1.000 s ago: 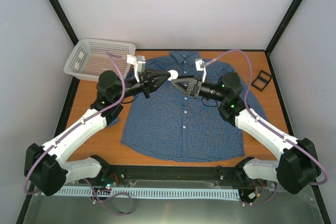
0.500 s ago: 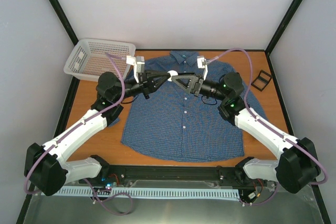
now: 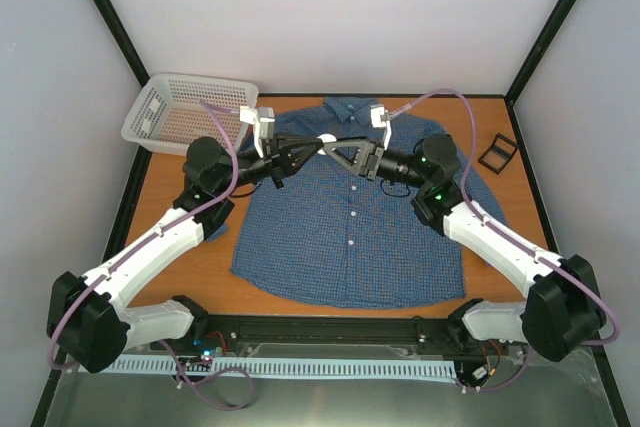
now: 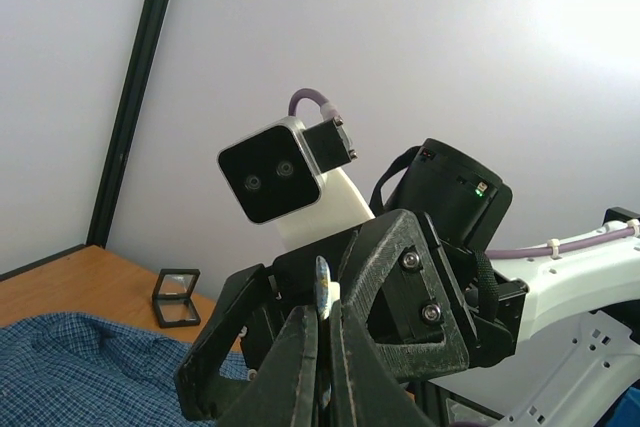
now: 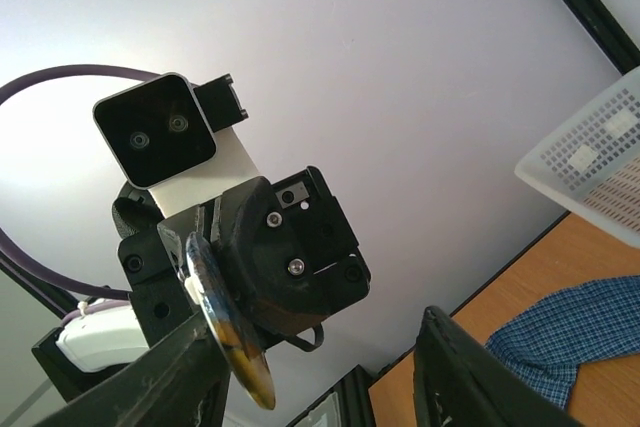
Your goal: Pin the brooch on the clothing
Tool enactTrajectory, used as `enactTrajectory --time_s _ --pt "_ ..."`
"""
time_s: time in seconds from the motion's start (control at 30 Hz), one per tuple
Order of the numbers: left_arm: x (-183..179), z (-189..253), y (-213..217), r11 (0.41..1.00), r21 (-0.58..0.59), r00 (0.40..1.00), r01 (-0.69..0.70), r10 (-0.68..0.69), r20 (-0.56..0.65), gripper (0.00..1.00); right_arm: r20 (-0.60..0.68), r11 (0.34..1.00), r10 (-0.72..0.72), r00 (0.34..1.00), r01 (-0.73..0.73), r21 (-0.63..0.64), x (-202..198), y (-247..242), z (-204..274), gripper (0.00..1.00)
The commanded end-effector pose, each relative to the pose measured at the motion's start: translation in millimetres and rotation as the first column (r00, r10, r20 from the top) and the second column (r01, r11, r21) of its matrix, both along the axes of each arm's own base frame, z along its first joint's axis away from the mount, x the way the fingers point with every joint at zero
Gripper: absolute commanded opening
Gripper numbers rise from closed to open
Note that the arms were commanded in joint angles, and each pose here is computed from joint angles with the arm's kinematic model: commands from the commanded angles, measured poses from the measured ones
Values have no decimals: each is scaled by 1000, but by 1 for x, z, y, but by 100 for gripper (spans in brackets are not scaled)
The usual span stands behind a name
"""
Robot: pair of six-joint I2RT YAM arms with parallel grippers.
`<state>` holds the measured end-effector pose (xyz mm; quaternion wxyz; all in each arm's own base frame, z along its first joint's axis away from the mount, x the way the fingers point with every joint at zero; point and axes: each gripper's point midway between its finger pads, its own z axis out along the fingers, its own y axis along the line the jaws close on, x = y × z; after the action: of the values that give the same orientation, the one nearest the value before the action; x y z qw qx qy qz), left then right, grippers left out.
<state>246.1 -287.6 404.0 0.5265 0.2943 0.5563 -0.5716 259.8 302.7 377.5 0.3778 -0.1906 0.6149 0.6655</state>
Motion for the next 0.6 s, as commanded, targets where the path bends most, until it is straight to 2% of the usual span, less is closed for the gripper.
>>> enactTrajectory --time_s 0.0,0.1,0.2,0.33,0.47,0.57 --pt "-26 18 -1 997 -21 992 79 -76 103 1 -17 1000 9 1000 -9 -19 7 7 -5 52" --pt "-17 15 3 1000 -18 996 14 -12 87 1 109 997 71 991 -68 -28 -17 2 4 66" --pt "0 6 10 994 5 992 -107 107 61 1 136 984 47 990 -23 -175 -29 -8 -18 80" --pt "20 -6 18 972 39 971 -233 231 57 1 194 928 -54 979 121 -353 -23 -38 -45 85" --pt "38 -14 26 937 69 939 -342 338 71 1 194 897 -156 968 221 -383 -1 -60 -48 85" --pt "51 -21 33 898 94 900 -430 417 130 1 239 839 -222 945 310 -447 29 -63 -54 86"
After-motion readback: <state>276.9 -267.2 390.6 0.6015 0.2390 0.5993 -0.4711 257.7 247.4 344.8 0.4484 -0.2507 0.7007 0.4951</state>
